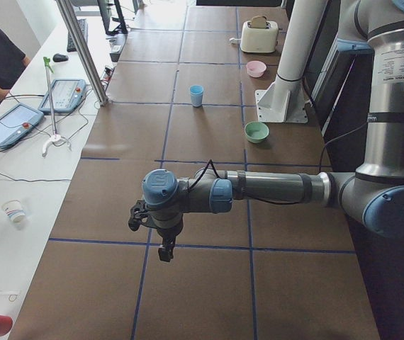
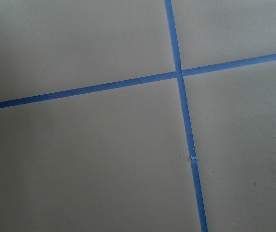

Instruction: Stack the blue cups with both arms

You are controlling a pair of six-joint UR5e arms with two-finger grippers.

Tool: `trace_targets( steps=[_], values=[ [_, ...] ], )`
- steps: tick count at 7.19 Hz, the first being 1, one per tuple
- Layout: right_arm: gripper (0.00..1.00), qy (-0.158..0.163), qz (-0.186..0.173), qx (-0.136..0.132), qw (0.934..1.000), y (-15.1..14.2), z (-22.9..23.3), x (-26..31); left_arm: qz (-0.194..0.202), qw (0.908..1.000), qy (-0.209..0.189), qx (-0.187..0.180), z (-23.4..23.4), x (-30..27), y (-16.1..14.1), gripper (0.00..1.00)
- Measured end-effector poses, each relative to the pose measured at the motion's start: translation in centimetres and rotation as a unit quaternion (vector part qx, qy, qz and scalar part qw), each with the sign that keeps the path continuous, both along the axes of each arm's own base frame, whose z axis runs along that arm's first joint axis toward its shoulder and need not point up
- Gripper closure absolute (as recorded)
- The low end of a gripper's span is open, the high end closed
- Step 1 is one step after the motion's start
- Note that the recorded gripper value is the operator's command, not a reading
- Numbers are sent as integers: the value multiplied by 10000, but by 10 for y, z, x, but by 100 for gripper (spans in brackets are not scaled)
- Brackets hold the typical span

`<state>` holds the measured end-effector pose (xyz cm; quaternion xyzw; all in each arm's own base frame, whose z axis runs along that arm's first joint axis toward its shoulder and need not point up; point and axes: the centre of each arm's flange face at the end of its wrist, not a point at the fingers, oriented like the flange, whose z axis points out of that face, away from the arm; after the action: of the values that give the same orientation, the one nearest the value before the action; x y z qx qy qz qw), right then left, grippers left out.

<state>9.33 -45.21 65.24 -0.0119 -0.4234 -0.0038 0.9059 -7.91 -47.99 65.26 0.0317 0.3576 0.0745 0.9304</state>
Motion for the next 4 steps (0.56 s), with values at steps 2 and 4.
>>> trace_targets(
  steps=[2,4],
  values=[
    [0,17,104,100,9999,1,-2,9,-6,10000,0,10,-1,0,-1,0],
    [0,29,176,124,9998,2,-2,13,-14,10000,-1,17,-3,0,-2,0]
  ],
)
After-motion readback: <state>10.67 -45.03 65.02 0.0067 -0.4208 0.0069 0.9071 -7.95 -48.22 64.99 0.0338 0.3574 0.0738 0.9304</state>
